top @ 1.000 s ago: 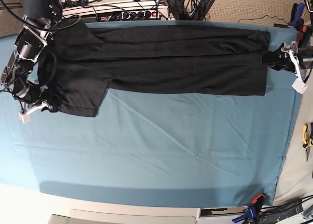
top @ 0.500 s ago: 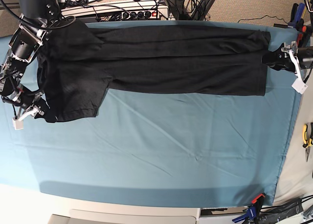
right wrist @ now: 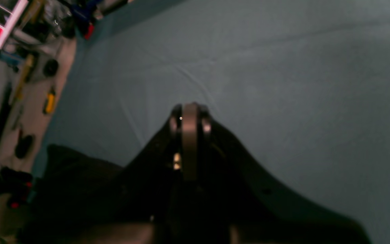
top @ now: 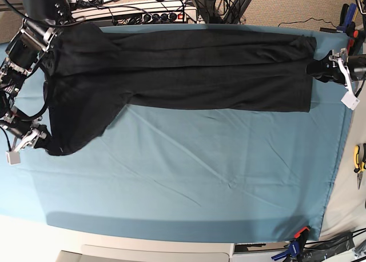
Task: Fold the T-shirt properly
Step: 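Grasp the sleeve with the right gripper and fold it onto the shirt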
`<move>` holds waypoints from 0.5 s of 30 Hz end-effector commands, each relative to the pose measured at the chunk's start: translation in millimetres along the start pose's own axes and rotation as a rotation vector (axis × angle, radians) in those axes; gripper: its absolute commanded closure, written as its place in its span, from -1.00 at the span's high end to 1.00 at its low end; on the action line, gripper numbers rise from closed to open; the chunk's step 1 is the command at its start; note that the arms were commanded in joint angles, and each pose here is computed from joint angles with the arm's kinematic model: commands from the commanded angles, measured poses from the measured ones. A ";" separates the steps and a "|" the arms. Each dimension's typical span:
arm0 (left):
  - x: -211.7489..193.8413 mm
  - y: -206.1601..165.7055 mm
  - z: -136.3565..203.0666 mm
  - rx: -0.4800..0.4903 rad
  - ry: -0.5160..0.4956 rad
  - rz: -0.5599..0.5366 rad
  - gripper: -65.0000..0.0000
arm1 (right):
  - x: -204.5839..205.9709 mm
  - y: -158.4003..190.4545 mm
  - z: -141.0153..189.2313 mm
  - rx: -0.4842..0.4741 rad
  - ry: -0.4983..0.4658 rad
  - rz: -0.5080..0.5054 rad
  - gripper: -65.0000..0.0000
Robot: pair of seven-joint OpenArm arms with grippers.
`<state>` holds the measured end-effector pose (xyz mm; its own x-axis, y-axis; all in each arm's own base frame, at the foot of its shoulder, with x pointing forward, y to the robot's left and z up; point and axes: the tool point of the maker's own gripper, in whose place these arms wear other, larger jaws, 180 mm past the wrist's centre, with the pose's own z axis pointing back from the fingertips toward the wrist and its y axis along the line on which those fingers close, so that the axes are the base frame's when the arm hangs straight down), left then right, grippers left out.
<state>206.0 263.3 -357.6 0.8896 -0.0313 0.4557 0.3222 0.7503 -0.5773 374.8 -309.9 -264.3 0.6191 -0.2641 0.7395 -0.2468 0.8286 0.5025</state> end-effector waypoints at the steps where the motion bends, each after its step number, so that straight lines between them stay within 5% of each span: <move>1: 13.8 -0.7 9.5 0.005 -0.031 -0.035 -0.05 | 18.3 7.5 6.2 0.007 -0.036 0.053 -1.00; 15: 13.7 -0.6 9.6 0.006 -0.030 -0.035 -0.05 | -79.9 88.3 -17.3 0.145 0.256 0.304 -1.00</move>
<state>206.0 263.4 -357.6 0.8896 -0.0315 0.4556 0.3221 0.7504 -0.5771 308.2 -203.9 -303.8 0.7016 0.1351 0.6996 -0.5191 0.7695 0.3721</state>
